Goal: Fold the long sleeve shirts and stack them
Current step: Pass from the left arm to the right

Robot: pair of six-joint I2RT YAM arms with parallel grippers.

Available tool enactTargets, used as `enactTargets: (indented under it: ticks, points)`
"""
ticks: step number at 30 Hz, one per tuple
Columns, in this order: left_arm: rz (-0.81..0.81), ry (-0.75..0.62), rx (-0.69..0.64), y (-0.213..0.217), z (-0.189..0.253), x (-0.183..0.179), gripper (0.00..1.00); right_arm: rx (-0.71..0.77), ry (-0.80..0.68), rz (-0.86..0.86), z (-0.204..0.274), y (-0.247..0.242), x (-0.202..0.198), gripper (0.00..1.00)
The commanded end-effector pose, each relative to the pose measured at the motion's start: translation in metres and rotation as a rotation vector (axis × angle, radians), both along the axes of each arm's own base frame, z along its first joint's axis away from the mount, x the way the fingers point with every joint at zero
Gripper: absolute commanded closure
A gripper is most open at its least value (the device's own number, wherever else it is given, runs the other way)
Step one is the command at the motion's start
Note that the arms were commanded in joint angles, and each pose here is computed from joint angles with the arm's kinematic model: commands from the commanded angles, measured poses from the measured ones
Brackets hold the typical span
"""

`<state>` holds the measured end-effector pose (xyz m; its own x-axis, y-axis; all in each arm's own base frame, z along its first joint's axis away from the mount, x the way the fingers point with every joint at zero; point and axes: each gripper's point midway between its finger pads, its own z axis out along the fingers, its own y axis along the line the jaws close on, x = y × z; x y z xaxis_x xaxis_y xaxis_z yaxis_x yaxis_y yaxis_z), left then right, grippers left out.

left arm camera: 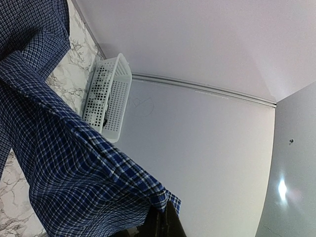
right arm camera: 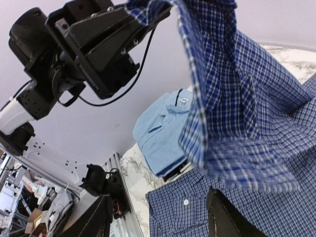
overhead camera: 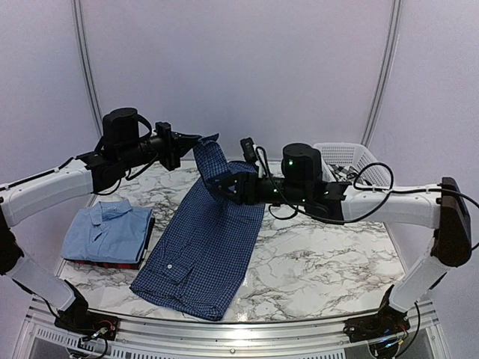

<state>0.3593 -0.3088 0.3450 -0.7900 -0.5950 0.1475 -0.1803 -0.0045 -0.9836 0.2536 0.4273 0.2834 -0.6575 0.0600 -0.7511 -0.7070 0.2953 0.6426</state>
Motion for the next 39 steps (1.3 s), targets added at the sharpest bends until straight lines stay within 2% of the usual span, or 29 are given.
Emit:
enactTargets:
  ticks: [1, 5, 11, 20, 27, 34, 37, 39]
  points:
    - [-0.012, -0.073, -0.044, -0.004, 0.025, -0.002, 1.00, 0.039, 0.000, -0.030, 0.020, 0.016, 0.019, 0.39]
    - [-0.022, -0.069, -0.040, -0.005, 0.021, -0.006, 1.00, 0.034, -0.014, -0.083, 0.024, 0.016, 0.040, 0.39]
    - [-0.034, -0.056, -0.034, -0.003, 0.013, -0.013, 1.00, -0.080, -0.067, -0.174, 0.018, 0.012, 0.063, 0.40]
    - [-0.049, -0.050, -0.031, -0.004, 0.008, -0.016, 1.00, -0.201, -0.120, -0.222, 0.005, 0.006, 0.077, 0.45]
    - [-0.054, -0.059, -0.038, -0.003, 0.012, -0.019, 1.00, -0.233, -0.131, -0.243, -0.007, 0.000, 0.091, 0.47]
    - [-0.056, -0.053, -0.041, -0.001, 0.010, -0.022, 1.00, -0.210, -0.190, -0.222, 0.007, 0.006, 0.107, 0.45]
    - [-0.059, -0.055, -0.043, -0.001, 0.010, -0.023, 1.00, -0.217, -0.243, -0.215, 0.016, 0.010, 0.112, 0.48]
    - [-0.060, -0.055, -0.042, 0.000, 0.009, -0.025, 1.00, -0.227, -0.284, -0.224, 0.022, 0.008, 0.115, 0.55]
